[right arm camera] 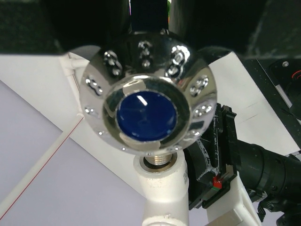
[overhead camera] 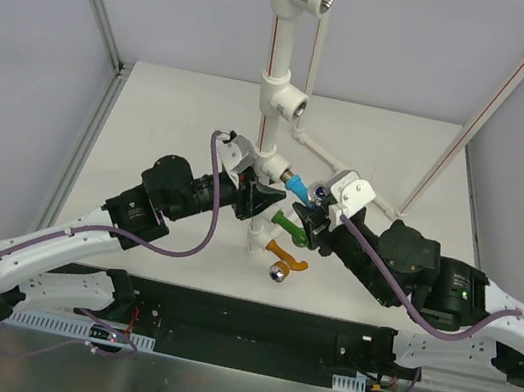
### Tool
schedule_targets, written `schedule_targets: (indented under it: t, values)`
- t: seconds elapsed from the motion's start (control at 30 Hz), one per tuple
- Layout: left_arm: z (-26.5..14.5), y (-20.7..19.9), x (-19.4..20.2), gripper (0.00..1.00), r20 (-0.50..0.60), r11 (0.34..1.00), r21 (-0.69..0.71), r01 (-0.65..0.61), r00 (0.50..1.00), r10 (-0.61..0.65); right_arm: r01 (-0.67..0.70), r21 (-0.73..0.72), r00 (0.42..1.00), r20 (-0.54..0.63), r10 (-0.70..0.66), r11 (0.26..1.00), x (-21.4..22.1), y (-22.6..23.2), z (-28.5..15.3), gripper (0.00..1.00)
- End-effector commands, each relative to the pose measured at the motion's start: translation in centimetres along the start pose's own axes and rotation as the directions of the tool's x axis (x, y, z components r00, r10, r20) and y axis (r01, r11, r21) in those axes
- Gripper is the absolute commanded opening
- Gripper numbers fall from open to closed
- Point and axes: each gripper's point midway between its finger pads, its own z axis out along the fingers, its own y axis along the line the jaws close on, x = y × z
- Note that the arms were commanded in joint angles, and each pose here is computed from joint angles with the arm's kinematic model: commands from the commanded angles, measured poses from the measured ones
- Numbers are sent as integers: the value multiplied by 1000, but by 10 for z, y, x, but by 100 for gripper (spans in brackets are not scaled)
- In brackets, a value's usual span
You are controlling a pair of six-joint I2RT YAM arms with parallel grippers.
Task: Install the water faucets
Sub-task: Install the water faucet onto the adaptor.
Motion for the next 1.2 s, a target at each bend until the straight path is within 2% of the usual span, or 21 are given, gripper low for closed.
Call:
schedule_targets:
  t: [0.0,0.23,0.4,0.53,0.83,1.03,1.13,1.17]
  values:
    - [-10,-38,-12,0,-15,963,124,239,971,-239,-39,-49,998,51,41,998,-22,5,-3,0]
    - [-18,-44,-6,0,-57,961,150,234,972,-228,12,-78,1000,17,-11,997,-24,9,-2,0]
    - [-23,-46,-2,0,-91,959,154,238,970,-226,133,-89,991,-20,-135,987,-11,8,0,0]
    - [-22,-46,-3,0,-96,958,150,243,968,-231,255,-45,966,-20,-256,966,-8,1,6,0]
    - [-17,-47,-1,0,-113,954,152,260,963,-245,524,31,851,24,-525,851,-18,-7,19,0]
    - [-16,-49,-2,0,-111,952,161,262,963,-247,752,43,652,91,-753,657,-14,2,24,0]
    - [-16,-50,-3,0,-113,950,167,264,962,-247,799,31,594,118,-796,601,-10,7,24,0]
    - [-16,-51,-3,0,-112,950,170,262,963,-245,682,178,675,221,-704,709,-47,-57,-42,0]
